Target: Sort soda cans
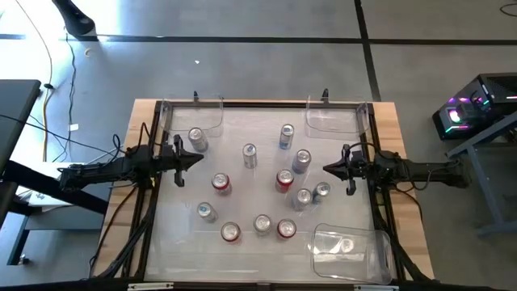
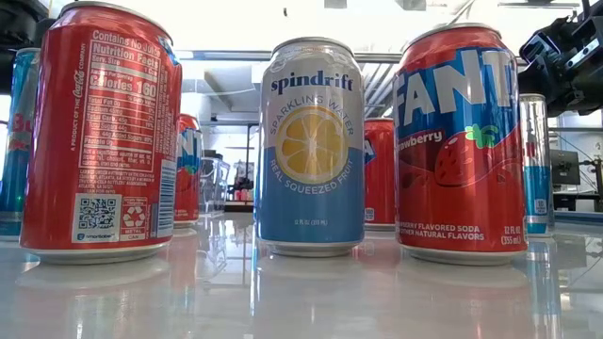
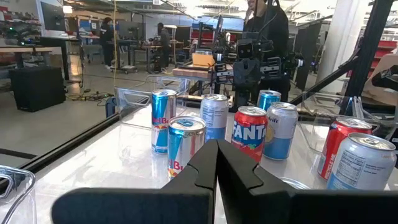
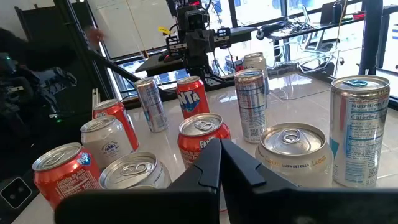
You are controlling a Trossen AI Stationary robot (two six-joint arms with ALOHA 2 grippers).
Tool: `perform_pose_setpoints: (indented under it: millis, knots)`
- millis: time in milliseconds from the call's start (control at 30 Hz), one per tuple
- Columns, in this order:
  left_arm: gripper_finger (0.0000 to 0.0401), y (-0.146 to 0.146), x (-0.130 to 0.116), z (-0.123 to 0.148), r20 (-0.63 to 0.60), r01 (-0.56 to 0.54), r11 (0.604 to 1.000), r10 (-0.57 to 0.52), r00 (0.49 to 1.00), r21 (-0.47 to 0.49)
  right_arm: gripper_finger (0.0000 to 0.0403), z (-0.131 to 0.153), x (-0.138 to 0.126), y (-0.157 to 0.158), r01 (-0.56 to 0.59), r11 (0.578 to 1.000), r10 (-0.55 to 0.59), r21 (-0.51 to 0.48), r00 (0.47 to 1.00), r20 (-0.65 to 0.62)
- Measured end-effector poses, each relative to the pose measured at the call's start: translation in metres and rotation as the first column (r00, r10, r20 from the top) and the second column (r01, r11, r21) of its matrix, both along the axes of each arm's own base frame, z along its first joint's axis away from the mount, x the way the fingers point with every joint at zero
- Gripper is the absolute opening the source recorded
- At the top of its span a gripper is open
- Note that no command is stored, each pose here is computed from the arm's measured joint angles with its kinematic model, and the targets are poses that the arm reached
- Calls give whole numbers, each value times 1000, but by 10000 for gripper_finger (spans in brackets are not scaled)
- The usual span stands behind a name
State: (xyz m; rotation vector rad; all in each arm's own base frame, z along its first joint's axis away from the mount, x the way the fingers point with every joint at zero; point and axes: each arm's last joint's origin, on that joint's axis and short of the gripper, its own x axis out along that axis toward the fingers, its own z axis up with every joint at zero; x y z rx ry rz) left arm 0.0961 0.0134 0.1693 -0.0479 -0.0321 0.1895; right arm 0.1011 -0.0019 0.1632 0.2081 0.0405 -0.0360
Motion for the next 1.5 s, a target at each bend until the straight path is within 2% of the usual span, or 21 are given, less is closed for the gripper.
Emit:
perform_pose_setpoints:
  millis: [267, 433, 467, 500, 533, 600, 667, 733, 767, 800, 833, 900, 933, 1000, 1100, 1167, 1233, 1333, 1400, 1500]
  knots:
    - [1, 0, 0, 0, 0, 0, 1000, 0, 1000, 0, 0, 0, 0, 0, 0, 1000, 0, -3, 1000, 0]
    - [1, 0, 0, 0, 0, 0, 1000, 0, 1000, 0, 0, 1, 0, 0, 3, 987, -3, -161, 1000, 2]
    - [1, 0, 0, 0, 0, 0, 1000, 0, 1000, 0, 0, 2, 0, 0, 8, 991, -6, -131, 1000, 17]
    - [1, 0, 0, 0, -1, 0, 1000, 0, 1000, 0, 0, 5, 0, 0, 12, 998, -9, -55, 999, 48]
    - [1, 0, 0, 0, 0, 0, 1000, 0, 1000, 0, 0, 8, 0, 0, 10, 999, -14, 46, 996, 87]
    - [1, 0, 0, 0, 0, 0, 1000, 0, 1000, 0, 0, 18, -1, -2, 31, 972, -76, 231, 979, 189]
    - [1, 0, 0, 0, -1, 0, 1000, 0, 1000, 0, 0, 29, -4, -5, 54, 889, -213, 454, 928, 307]
    - [1, 0, 0, 0, 0, 0, 1000, 0, 1000, 0, 0, 39, -9, -10, 73, 780, -391, 621, 832, 393]
    - [1, 0, 0, 0, 0, 0, 1000, 0, 1000, 0, 0, 42, -11, -12, 86, 741, -460, 666, 787, 411]
    - [1, 0, 0, 0, 0, 0, 1000, 0, 1000, 0, 0, 44, -13, -14, 118, 726, -512, 678, 750, 418]
    - [1, 0, 0, 0, 0, 1, 1000, -1, 1000, 0, 0, 45, -14, -14, 143, 733, -530, 665, 733, 427]
    - [1, 0, 0, 0, 0, 0, 1000, 0, 1000, 0, 0, 50, -16, -14, 159, 784, -511, 600, 716, 477]
    - [1, 0, 0, 0, 0, 0, 1000, 0, 1000, 0, 0, 54, -18, -13, 131, 810, -482, 572, 706, 520]
    - [1, 0, 0, 0, 1, 0, 1000, 0, 1000, 0, 0, 65, -21, -11, 63, 874, -390, 482, 683, 617]
    - [1, 0, 0, 0, 3, 0, 1000, 0, 1000, -1, 0, 88, -26, -6, 2, 961, -213, 276, 645, 734]
    - [1, 0, 0, 0, 3, 0, 1000, 0, 1000, -1, 0, 105, -29, -4, 49, 989, -141, 142, 631, 763]
    - [1, 0, 0, 0, 3, 0, 1000, 0, 1000, -1, 0, 120, -27, -3, 131, 990, -121, 48, 642, 757]
    - [1, 0, 0, 2, 18, 0, 1000, 0, 1000, 1, 0, 142, -22, -3, 197, 980, -120, -27, 694, 710]
    - [1, 0, 0, 5, 50, 0, 1000, 0, 999, 1, 0, 156, -14, -4, 201, 978, -126, -52, 774, 620]
    - [1, 0, 0, 6, 72, 5, 999, -2, 997, -45, 6, 174, -2, -6, 222, 974, -191, -39, 908, 374]
